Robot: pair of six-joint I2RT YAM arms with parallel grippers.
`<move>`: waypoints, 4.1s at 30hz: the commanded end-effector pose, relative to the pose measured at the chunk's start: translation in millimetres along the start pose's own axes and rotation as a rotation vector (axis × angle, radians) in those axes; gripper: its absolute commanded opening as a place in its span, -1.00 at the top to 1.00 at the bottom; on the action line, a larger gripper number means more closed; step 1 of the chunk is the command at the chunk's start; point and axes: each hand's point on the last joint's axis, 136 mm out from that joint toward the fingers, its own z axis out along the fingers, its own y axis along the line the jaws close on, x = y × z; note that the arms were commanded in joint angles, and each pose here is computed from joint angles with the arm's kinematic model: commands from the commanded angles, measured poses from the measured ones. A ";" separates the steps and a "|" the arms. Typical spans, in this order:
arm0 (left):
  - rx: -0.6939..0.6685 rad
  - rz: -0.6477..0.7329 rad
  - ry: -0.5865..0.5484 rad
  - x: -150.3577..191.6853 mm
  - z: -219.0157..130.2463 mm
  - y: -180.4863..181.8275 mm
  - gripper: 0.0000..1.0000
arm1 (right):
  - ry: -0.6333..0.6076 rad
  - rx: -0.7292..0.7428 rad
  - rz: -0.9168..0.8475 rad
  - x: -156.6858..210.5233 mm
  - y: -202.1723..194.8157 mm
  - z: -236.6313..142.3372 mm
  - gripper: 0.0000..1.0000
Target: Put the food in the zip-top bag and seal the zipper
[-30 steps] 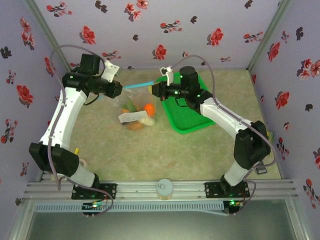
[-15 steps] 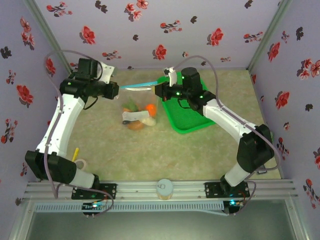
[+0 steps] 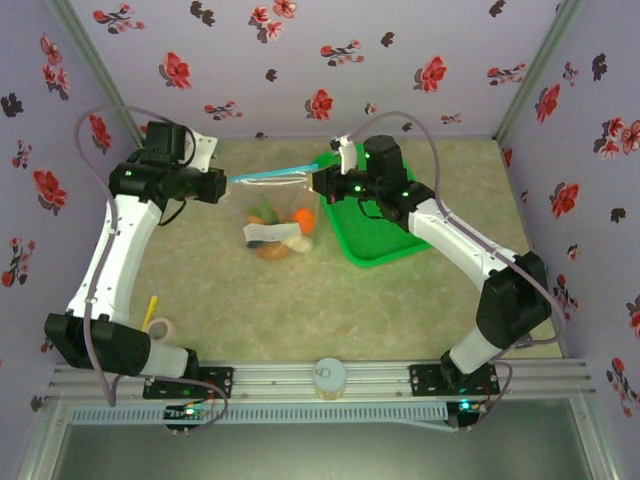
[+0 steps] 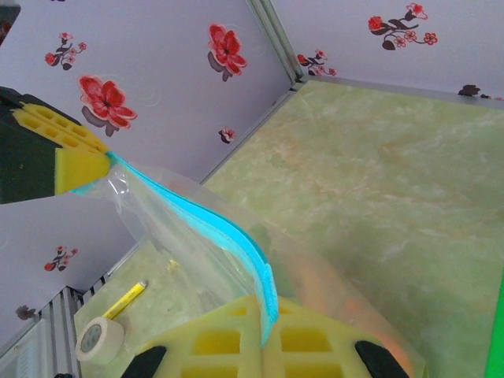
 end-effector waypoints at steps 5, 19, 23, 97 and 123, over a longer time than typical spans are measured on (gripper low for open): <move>-0.138 -0.039 0.023 16.0 -14.7 34.1 0.89 | -0.050 0.096 -0.020 -16.4 -11.4 -23.6 1.00; -0.085 -0.047 -0.139 11.0 -15.9 21.0 1.00 | -0.062 0.043 -0.003 -16.4 1.5 -20.7 1.00; -0.087 -0.028 -0.193 17.5 -23.7 11.1 1.00 | -0.040 0.030 -0.018 -13.1 13.1 -22.5 1.00; -0.015 -0.564 -0.320 -38.2 147.0 155.5 0.32 | 0.065 0.815 0.464 86.5 -264.9 -144.1 -0.33; -0.161 -0.524 -0.407 116.2 29.7 75.6 0.17 | 0.089 0.596 0.614 134.6 -218.9 -112.5 -0.08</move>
